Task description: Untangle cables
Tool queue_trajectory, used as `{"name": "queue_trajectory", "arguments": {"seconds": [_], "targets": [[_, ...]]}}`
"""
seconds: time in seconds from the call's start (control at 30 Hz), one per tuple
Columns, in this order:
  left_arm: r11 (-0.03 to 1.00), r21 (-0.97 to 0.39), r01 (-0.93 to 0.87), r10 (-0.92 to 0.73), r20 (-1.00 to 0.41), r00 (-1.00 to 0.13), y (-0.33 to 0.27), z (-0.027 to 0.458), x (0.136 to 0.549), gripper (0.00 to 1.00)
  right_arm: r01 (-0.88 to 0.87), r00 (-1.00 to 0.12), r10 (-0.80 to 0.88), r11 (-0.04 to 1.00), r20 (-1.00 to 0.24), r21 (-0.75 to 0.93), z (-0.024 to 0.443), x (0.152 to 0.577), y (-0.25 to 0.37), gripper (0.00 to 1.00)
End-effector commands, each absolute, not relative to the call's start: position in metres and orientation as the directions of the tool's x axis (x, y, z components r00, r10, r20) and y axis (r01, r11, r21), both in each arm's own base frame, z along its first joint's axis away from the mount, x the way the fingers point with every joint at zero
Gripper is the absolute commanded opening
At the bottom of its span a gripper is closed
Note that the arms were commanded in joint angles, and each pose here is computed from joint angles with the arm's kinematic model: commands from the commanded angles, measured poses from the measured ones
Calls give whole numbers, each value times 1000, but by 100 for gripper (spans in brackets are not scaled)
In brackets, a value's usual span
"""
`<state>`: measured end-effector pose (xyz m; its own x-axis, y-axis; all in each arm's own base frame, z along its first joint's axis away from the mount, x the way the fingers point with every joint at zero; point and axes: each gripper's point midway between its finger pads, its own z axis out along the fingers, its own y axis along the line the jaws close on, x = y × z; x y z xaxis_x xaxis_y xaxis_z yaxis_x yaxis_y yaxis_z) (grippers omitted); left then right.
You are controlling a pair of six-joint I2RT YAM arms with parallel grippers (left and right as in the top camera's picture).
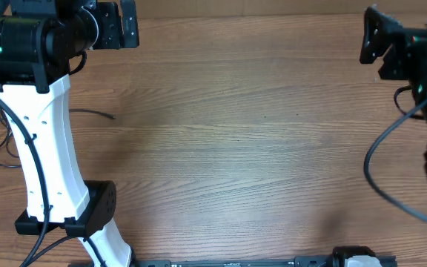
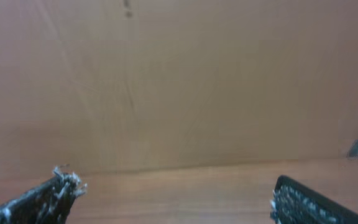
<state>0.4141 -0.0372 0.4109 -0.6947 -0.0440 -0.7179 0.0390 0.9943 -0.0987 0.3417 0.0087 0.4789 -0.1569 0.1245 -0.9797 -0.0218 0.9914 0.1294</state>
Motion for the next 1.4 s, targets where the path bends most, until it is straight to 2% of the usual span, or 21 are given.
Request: {"name": "queue_trajectory", "arguments": {"seconds": [0.0,0.2,0.47,0.67,1.07,1.2,1.3,1.37], "targets": [[994,-89,58,-24,-716,-698,-39,409,416,100,32,-142,54,998,-988,49,444,330,-9,100],[994,-89,58,-24,-716,-698,-39,409,416,100,56,-108,56,997,-993,50,377,300,-16,100],[994,-89,58,-24,-716,-698,-39,409,416,100,49,122,88,994,-989,94,316,258,-15,100],[994,-89,58,-24,-716,-698,-39,409,416,100,31,195,141,988,-971,150,288,243,-14,100],[994,-89,58,-24,-716,-698,-39,409,416,100,26,165,197,979,-967,204,231,242,-14,100],[994,-89,58,-24,-716,-698,-39,409,416,100,34,108,249,967,-962,254,199,246,-14,100],[994,-89,58,-24,-716,-698,-39,408,416,100,51,-2,255,966,-967,254,172,246,-12,100],[994,-89,58,-24,-716,-698,-39,409,416,100,49,-13,217,975,-976,216,170,246,-12,100]]}}
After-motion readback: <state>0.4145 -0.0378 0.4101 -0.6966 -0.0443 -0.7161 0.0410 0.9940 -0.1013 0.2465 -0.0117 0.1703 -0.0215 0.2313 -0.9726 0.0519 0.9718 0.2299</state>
